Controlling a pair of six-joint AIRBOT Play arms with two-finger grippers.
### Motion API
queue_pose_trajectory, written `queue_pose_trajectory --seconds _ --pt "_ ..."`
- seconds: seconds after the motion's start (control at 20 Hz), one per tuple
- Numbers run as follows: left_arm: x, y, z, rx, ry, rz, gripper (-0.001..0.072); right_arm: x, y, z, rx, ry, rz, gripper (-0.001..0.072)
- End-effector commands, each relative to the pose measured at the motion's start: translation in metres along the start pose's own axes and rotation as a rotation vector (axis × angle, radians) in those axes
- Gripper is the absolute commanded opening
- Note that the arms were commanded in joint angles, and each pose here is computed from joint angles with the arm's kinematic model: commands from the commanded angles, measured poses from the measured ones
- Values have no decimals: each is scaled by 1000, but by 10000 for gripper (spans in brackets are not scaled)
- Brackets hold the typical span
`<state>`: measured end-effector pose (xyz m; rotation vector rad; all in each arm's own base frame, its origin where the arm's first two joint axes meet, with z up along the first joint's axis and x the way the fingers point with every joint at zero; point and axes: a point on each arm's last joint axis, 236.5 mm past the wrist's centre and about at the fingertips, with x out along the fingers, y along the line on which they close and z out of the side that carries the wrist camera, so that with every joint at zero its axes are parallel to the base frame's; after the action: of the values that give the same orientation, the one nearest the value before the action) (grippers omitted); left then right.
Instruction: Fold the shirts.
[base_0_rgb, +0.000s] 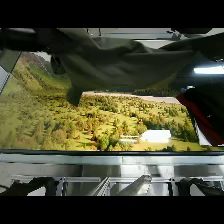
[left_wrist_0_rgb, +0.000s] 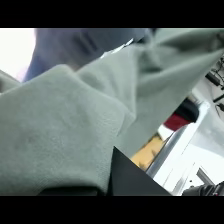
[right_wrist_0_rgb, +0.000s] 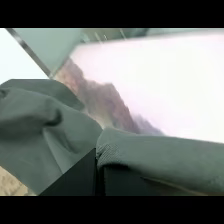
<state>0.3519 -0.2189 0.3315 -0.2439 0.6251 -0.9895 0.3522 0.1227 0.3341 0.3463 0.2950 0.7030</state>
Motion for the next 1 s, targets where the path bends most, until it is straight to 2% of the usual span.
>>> queue_pose_trajectory --seconds 0.0,0.1,0.3,0.45,0.65,0.7,0.8,0.85,0.9,0.95 --pt "-49 -47 19 124 -84 94 -2 -50 66 29 -179 -143 -17 21" --pt "-54 -28 14 116 -65 190 1 -52 62 30 -183 -148 -38 21" --pt "-13 41 -22 -18 64 237 17 -8 7 -4 -25 6 -31 22" --pt "44 116 -73 -198 197 241 17 40 -70 -68 202 177 -55 22" --pt "110 203 -168 -414 399 239 21 89 -162 -186 509 401 -107 23" --pt "122 218 -188 -453 444 234 232 98 -181 -215 571 445 -118 28" --pt "131 238 -210 -509 505 222 720 113 -209 -254 691 478 -137 41" --pt "129 243 -214 -524 533 208 705 116 -216 -263 718 477 -123 186" --pt "123 245 -213 -530 557 193 705 117 -218 -264 740 465 -92 398" --pt "114 245 -210 -535 584 172 705 114 -218 -259 746 452 -66 489"
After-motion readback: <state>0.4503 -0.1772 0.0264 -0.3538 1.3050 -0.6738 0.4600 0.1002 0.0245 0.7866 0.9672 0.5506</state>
